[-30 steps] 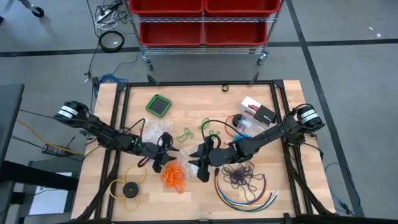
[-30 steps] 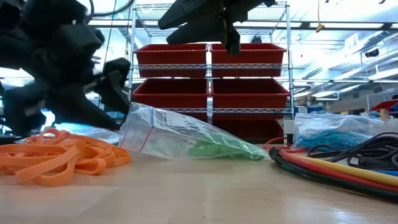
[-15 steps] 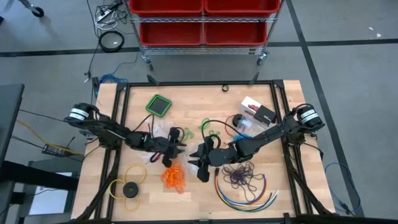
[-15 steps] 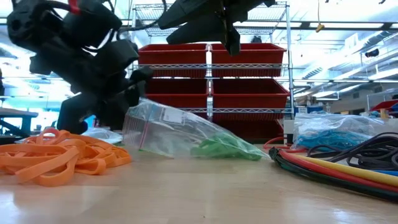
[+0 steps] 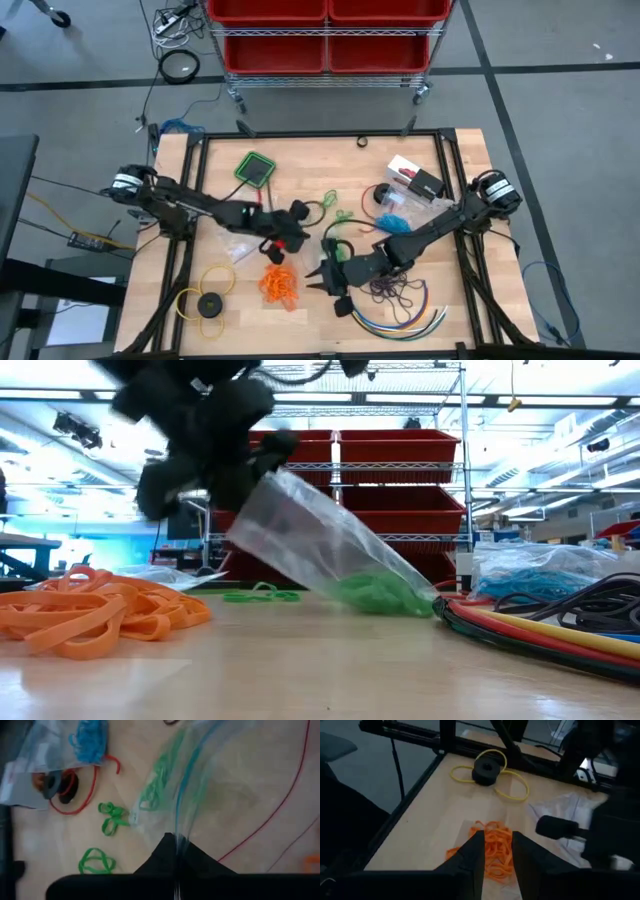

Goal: Sort rubber bands
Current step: Adjust the transparent zip bag

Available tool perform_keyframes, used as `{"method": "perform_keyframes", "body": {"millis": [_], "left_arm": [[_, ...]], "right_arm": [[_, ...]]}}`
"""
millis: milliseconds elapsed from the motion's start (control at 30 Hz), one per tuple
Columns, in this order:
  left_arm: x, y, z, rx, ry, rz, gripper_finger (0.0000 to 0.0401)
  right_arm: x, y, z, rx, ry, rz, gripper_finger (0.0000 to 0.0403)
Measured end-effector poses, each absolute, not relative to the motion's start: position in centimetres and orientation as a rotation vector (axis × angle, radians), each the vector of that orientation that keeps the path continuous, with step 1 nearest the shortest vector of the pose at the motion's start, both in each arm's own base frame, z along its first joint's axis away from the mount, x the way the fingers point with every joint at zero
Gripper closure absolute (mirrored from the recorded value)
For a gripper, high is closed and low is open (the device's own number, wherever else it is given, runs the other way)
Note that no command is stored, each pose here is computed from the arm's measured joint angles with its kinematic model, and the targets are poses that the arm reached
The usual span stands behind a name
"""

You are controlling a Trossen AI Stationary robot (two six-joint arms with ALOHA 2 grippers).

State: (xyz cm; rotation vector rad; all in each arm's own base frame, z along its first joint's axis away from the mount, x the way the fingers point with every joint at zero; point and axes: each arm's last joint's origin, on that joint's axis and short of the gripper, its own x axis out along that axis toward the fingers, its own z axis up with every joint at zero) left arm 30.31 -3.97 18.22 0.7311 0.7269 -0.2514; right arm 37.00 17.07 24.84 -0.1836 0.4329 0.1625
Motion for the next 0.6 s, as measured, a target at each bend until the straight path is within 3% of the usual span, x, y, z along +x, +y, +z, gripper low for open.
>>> {"method": "perform_keyframes", "body": {"millis": [300, 467, 600], "left_arm": [[32.5, -1.8, 24.9, 0.565, 0.739, -0.443, 0.0399], [33.2, -1.1, 27.1, 0.518, 0.671, -0.501, 0.0400], [33.6, -0.4, 26.5, 0.505, 0.693, -0.495, 0.0400]], "right_arm": [[37.2, 16.4, 27.3, -0.231, 0.594, 0.138, 0.0336], [37.1, 15.9, 27.2, -0.221, 0.647, 0.122, 0.0316], [37.4, 15.5, 27.3, -0.206, 0.638, 0.102, 0.0284]]}}
